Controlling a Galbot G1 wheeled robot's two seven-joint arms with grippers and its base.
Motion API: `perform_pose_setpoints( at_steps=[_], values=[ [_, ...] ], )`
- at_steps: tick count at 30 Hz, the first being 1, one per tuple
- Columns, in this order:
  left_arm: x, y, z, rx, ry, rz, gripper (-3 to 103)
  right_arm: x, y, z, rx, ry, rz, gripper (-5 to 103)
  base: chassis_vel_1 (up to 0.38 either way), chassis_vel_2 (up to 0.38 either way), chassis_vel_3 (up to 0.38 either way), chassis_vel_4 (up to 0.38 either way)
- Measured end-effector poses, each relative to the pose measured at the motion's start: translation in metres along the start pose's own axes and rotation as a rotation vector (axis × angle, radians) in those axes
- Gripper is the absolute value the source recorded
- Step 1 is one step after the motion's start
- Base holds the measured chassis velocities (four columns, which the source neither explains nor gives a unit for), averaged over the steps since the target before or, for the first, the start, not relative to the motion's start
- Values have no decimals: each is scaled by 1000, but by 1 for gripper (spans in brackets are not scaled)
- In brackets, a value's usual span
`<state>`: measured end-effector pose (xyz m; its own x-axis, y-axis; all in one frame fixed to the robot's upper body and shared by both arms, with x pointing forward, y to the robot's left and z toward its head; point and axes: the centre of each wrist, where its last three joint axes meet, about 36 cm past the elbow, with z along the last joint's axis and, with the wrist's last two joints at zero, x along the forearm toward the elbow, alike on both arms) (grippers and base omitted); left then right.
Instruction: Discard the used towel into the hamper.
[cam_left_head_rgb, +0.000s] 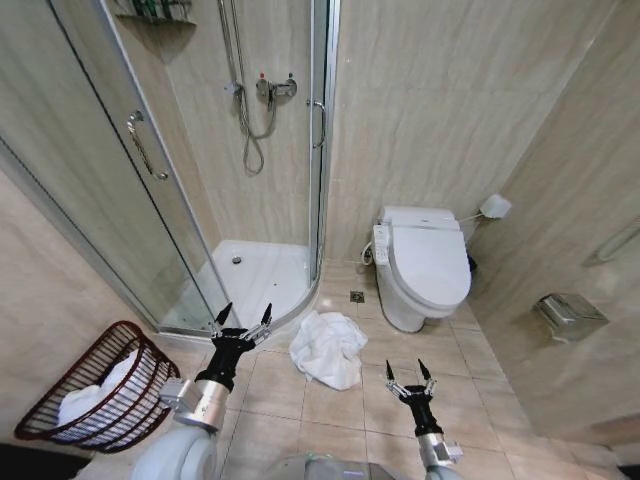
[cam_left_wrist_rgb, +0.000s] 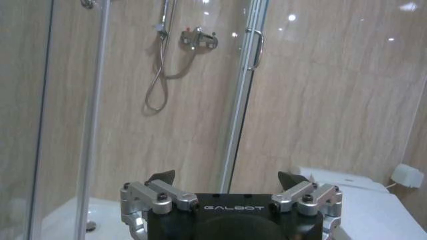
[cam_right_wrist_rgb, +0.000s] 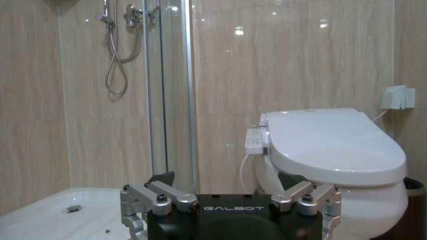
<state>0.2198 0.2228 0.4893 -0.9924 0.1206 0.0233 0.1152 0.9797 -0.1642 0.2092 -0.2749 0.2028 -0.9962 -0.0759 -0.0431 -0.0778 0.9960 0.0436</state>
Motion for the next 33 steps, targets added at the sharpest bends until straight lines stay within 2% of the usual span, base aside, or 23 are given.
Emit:
perform_pose_setpoints(
  at_steps=[10, 15, 23, 33],
  values=[
    [0, 0, 0, 0, 0, 0, 100, 3, 5, 5, -72, 10, 13, 100, 0, 0, 0, 0],
    [0, 0, 0, 0, 0, 0, 100, 6, 2, 8, -108, 37, -24, 100, 0, 0, 0, 0],
    [0, 0, 0, 0, 0, 0, 100, 6, 1, 11, -118, 39, -57, 100, 0, 0, 0, 0],
    [0, 0, 0, 0, 0, 0, 100, 13, -1, 16, -140, 7, -29, 100, 0, 0, 0, 0]
  ],
)
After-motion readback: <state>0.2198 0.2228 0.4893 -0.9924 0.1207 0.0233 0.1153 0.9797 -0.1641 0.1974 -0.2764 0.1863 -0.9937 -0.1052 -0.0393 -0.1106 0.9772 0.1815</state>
